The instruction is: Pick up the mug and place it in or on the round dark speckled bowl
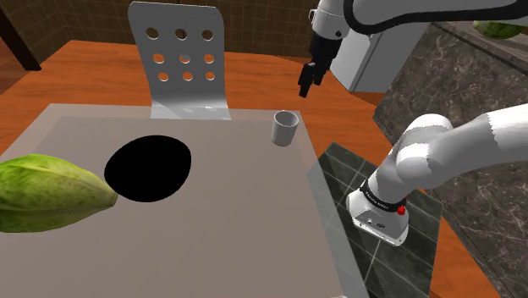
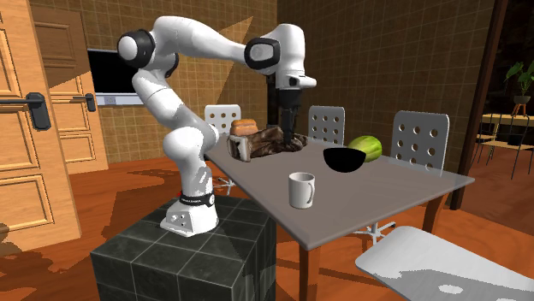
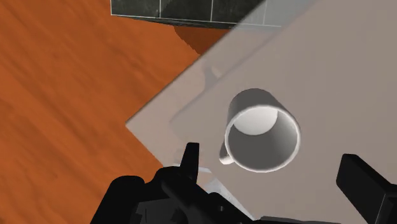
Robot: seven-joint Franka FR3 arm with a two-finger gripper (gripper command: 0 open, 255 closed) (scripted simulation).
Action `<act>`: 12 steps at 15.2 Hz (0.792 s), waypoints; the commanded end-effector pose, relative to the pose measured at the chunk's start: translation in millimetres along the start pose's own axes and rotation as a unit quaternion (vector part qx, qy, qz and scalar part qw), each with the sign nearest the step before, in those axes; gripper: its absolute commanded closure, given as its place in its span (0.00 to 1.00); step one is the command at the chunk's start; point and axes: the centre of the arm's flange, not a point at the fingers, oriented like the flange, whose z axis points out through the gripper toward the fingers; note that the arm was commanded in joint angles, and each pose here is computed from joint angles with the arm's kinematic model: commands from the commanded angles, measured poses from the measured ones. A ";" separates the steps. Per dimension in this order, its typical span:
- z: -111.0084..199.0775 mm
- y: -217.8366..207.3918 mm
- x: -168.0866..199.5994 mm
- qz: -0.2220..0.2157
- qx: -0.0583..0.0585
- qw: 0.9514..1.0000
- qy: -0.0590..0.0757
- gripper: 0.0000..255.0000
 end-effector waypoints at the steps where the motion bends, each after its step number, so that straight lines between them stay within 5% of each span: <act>1: 24.7 -12.2 4.7 -0.004 -0.002 1.000 0.002 0.00; 12: 125.8 -66.2 31.3 -0.021 -0.010 1.000 0.008 0.00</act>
